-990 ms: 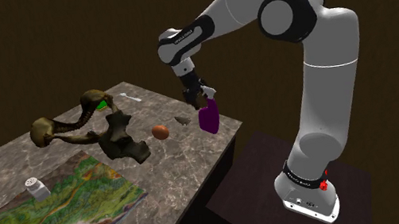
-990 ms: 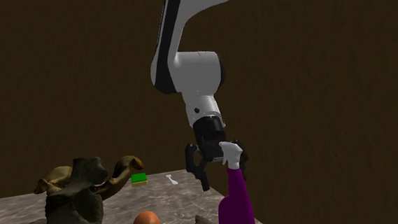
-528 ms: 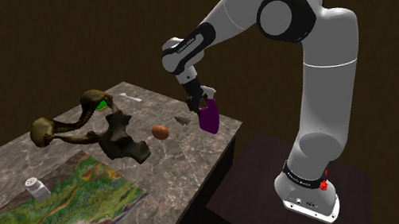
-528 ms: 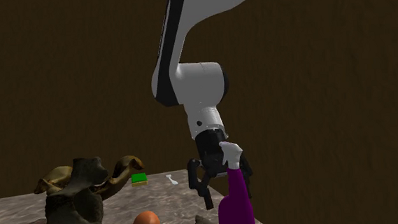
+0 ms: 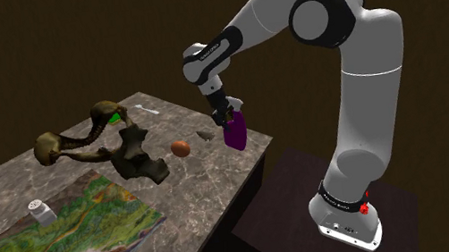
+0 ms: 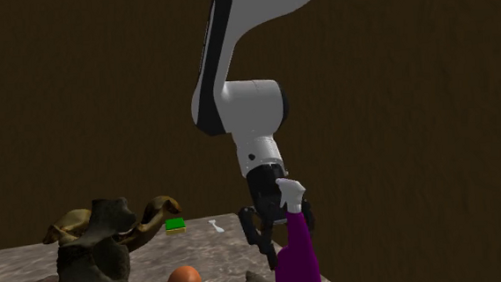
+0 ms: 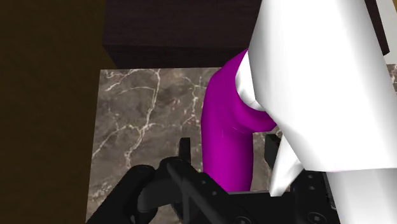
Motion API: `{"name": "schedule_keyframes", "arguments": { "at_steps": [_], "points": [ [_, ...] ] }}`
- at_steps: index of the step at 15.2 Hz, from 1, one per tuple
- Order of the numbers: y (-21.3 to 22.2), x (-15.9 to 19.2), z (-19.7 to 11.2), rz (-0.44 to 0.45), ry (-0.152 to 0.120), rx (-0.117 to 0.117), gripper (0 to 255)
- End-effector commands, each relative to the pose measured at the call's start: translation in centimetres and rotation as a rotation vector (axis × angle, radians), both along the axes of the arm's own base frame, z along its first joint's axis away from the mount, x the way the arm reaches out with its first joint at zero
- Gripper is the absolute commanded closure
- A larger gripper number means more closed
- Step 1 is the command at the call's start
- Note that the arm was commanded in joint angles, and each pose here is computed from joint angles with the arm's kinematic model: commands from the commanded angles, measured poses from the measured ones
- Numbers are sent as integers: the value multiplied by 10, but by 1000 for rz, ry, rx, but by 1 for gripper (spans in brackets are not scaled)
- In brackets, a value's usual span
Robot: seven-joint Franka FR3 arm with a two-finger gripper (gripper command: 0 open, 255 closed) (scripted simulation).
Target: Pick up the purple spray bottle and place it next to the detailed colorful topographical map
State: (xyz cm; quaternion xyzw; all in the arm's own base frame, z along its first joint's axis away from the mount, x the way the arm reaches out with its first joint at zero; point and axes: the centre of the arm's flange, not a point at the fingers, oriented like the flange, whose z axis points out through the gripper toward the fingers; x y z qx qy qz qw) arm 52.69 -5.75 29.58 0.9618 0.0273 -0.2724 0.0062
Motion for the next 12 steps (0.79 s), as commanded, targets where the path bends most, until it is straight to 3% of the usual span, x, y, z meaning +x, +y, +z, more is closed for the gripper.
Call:
{"name": "schedule_keyframes", "arguments": {
  "at_steps": [1,9,12],
  "points": [
    [0,0,0,0,0,0,255],
    [0,0,0,0,0,0,255],
    [0,0,16,0,0,0,255]
  ]
}}
